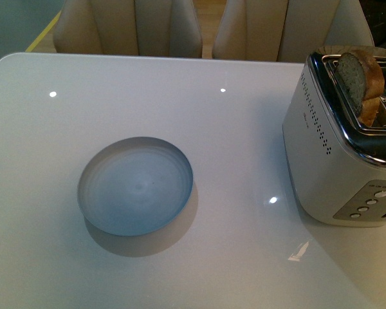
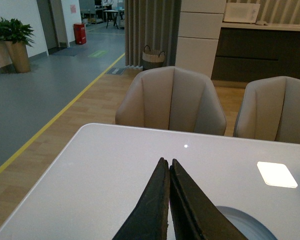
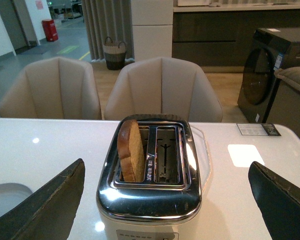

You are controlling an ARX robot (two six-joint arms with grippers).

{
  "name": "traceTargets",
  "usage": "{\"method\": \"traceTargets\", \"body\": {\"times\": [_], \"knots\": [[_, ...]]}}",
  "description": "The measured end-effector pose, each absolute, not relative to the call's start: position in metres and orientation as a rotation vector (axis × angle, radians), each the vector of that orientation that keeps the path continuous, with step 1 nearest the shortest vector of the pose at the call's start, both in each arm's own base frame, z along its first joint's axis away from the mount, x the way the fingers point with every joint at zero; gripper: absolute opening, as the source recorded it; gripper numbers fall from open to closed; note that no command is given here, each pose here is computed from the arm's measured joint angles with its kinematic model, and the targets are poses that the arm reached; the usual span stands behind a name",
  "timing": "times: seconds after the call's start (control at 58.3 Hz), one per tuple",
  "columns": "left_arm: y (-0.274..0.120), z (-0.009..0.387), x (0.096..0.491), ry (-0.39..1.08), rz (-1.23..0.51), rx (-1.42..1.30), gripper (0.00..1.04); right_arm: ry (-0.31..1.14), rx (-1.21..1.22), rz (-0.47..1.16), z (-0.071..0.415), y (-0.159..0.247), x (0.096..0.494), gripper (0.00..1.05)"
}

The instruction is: Left arm holds plate, right arm toasts bread

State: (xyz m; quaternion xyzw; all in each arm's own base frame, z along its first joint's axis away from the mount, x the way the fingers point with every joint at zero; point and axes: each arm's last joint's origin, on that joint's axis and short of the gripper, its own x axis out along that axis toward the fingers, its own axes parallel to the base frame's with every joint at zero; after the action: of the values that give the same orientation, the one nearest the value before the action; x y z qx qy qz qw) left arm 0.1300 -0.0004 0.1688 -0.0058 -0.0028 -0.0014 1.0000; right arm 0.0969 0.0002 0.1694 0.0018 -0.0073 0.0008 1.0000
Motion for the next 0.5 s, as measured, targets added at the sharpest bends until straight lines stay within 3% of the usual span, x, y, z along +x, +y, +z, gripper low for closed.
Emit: {"method": "traceTargets", "body": {"times": [0.498], "knots": [[0.000,0.171,0.115,-0.014,-0.003,-0.012,0.03,-0.015,0.003,0.002,0.169,0.000,0.097,0.96]]}}
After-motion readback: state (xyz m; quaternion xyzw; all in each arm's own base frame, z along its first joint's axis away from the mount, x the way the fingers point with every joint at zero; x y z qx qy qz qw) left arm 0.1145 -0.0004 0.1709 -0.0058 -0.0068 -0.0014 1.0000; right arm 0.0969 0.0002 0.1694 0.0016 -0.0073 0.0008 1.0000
